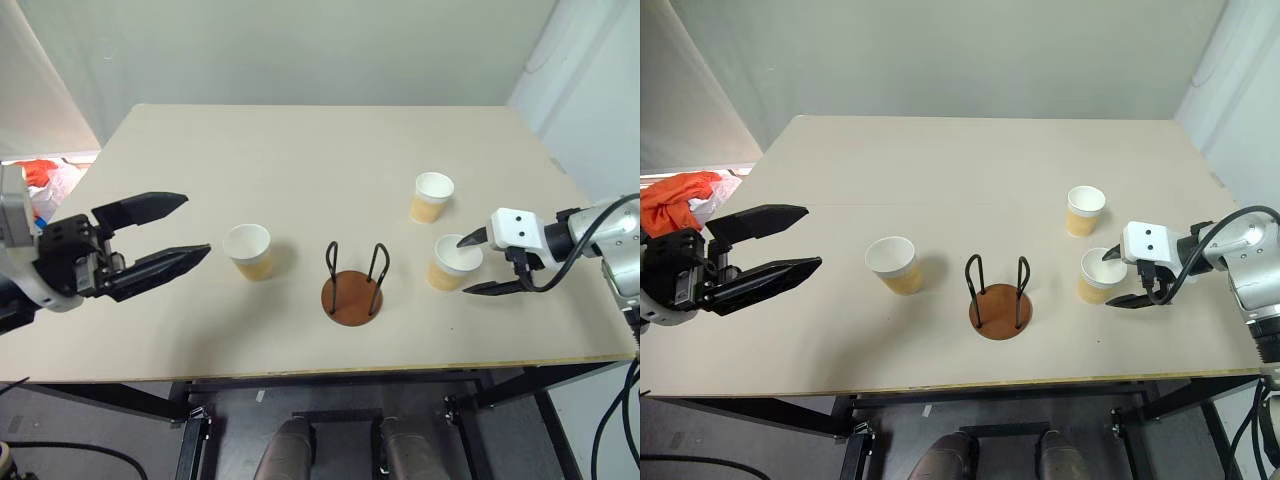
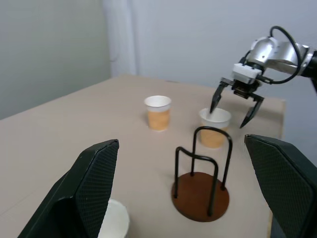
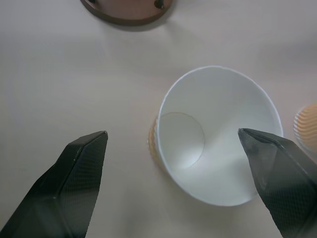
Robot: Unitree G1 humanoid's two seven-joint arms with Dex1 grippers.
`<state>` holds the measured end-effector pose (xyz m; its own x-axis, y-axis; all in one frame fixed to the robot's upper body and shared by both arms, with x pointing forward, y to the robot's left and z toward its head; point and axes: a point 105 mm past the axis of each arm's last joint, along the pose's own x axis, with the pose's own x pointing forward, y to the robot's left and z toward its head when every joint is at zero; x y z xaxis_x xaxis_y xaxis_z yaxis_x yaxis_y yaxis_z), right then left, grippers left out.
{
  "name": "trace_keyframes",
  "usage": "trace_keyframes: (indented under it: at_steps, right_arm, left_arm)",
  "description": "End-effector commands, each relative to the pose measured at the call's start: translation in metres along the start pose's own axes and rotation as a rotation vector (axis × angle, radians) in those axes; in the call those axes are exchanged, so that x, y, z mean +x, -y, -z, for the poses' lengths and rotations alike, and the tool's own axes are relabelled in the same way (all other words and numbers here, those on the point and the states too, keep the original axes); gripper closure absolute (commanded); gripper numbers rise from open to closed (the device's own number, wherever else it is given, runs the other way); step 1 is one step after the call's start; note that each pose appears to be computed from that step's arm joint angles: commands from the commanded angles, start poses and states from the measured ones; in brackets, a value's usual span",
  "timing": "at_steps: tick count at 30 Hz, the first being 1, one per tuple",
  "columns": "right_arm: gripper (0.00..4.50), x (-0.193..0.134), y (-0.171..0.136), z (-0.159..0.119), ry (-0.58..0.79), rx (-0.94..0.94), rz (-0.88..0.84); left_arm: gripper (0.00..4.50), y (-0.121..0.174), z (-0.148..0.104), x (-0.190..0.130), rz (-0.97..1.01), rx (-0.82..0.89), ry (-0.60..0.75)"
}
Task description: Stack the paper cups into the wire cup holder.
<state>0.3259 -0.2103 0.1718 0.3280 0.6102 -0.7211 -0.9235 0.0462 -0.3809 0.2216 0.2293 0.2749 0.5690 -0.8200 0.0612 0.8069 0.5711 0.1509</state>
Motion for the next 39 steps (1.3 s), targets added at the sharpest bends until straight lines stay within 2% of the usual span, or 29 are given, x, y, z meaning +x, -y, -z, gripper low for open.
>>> trace_keyframes:
  at_steps: [1, 5, 11, 16, 18, 20, 25, 29, 32, 35, 39]
  right_arm:
    - [0.00, -0.001, 0.004, -0.006, 0.000, -0.040, 0.009]
    - [0.87, 0.005, 0.005, -0.003, -0.019, -0.045, 0.007]
    - [2.97, 0.006, 0.006, -0.007, -0.022, -0.064, 0.007]
    - [4.45, 0.002, 0.004, -0.012, -0.016, -0.085, 0.000]
    - [4.45, -0.008, 0.007, -0.024, 0.011, -0.101, -0.001]
    - [4.45, -0.025, 0.012, -0.048, 0.077, -0.141, 0.000]
    - [4.45, -0.067, 0.017, -0.137, 0.326, -0.334, -0.011]
    - [4.45, -0.067, 0.000, -0.188, 0.478, -0.432, -0.129]
    - [4.45, -0.048, -0.010, -0.196, 0.468, -0.458, -0.202]
    - [4.45, -0.025, -0.008, -0.185, 0.390, -0.480, -0.212]
    - [4.45, -0.010, -0.006, -0.181, 0.361, -0.485, -0.220]
  left_arm:
    - [0.05, 0.001, -0.004, -0.002, -0.046, 0.085, 0.019]
    - [0.00, 0.001, 0.005, 0.000, -0.063, 0.102, 0.007]
    - [0.00, 0.004, 0.010, 0.003, -0.042, 0.089, -0.013]
    - [0.00, 0.003, 0.010, 0.002, -0.036, 0.089, -0.026]
    - [0.00, 0.002, 0.010, 0.002, -0.031, 0.089, -0.036]
    - [0.00, 0.002, 0.011, 0.002, -0.020, 0.088, -0.048]
    - [0.00, 0.001, 0.012, 0.004, -0.003, 0.085, -0.063]
    - [0.00, 0.001, 0.015, 0.007, 0.019, 0.075, -0.074]
    - [0.00, 0.002, 0.017, 0.011, 0.037, 0.070, -0.077]
    - [0.00, 0.001, 0.017, 0.012, 0.035, 0.076, -0.075]
    - [0.00, 0.003, 0.017, 0.010, 0.031, 0.078, -0.076]
